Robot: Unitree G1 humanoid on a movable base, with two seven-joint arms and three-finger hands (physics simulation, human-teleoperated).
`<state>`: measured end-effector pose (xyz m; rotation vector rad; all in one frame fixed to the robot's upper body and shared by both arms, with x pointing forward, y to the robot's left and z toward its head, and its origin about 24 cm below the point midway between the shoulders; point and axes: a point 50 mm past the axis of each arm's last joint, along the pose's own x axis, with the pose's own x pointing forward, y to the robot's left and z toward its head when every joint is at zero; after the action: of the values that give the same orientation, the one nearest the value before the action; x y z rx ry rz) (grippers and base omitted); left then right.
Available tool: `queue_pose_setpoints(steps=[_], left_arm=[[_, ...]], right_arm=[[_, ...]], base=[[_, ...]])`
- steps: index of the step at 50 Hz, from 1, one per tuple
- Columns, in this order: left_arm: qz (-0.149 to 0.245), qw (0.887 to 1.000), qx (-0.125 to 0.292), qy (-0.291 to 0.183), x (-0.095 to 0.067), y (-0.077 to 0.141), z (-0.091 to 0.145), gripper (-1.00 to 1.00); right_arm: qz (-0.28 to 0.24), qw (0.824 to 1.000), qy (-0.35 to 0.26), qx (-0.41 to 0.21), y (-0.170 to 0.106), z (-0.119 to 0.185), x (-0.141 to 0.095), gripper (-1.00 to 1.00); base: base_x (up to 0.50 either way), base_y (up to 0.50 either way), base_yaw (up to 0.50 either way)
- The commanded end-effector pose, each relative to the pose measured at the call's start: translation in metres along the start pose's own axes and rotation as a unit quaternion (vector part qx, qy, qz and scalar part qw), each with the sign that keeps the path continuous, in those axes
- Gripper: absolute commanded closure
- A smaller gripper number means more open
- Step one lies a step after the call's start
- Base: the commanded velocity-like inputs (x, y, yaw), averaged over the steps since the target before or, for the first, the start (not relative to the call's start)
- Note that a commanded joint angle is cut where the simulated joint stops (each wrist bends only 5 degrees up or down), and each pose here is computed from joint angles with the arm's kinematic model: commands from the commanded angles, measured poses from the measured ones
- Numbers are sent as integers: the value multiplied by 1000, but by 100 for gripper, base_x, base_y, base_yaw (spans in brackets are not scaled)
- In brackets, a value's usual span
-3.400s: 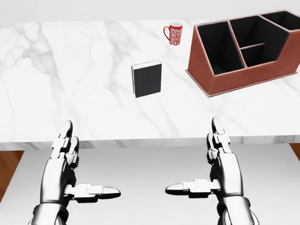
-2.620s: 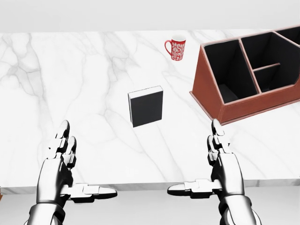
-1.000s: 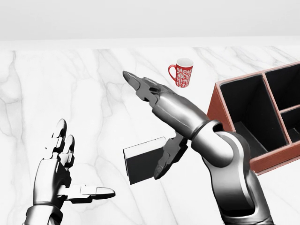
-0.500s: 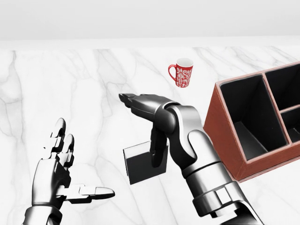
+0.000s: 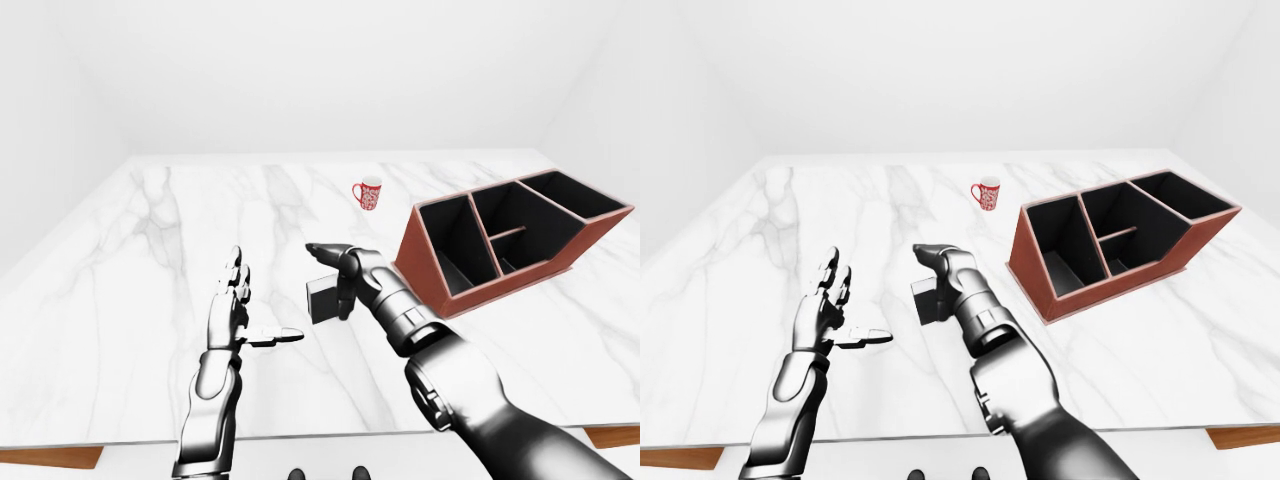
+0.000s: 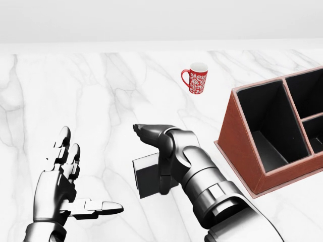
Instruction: Pick up the book and place it in the left compartment of the caddy.
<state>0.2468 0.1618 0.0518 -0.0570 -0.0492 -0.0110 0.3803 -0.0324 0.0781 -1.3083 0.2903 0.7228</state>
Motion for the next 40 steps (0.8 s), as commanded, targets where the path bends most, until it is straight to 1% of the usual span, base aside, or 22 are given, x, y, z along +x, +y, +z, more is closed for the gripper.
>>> queue_pose_setpoints(steps=[1,13,14,15,17,28,34,36,38,40], left_arm=[[-1,1000,-2,-1,0,0,1,-100],[-1,1000,-4,-1,0,0,1,-100],[-1,1000,-4,-1,0,0,1,-100],[-1,1000,-4,-1,-1,0,2,-100],[-1,1000,-4,-1,-1,0,2,-100],[0,1000,-5,-2,-1,1,1,-100],[1,1000,-5,-2,-1,1,2,-100],[1,1000,-5,-1,-1,1,2,-100],[1,1000,-5,-1,-2,1,3,-100],[1,1000,-5,-1,-1,1,2,-100]], right_arm=[[9,1000,25,-2,14,-8,6,-100],[11,999,32,-5,24,-11,8,-100],[11,999,33,-6,24,-11,8,-53],[8,999,32,-4,24,-11,8,100],[15,999,33,-7,27,-11,8,100],[11,999,30,-3,27,-10,9,100],[7,999,32,-3,31,-11,9,100],[0,1000,31,0,30,-11,9,100],[-20,999,29,1,25,-11,9,100],[-17,999,29,1,24,-11,8,100]], base=[[0,0,0],[0,0,0],[0,0,0],[0,0,0],[0,0,0],[0,0,0],[0,0,0],[0,0,0],[0,0,0],[0,0,0]])
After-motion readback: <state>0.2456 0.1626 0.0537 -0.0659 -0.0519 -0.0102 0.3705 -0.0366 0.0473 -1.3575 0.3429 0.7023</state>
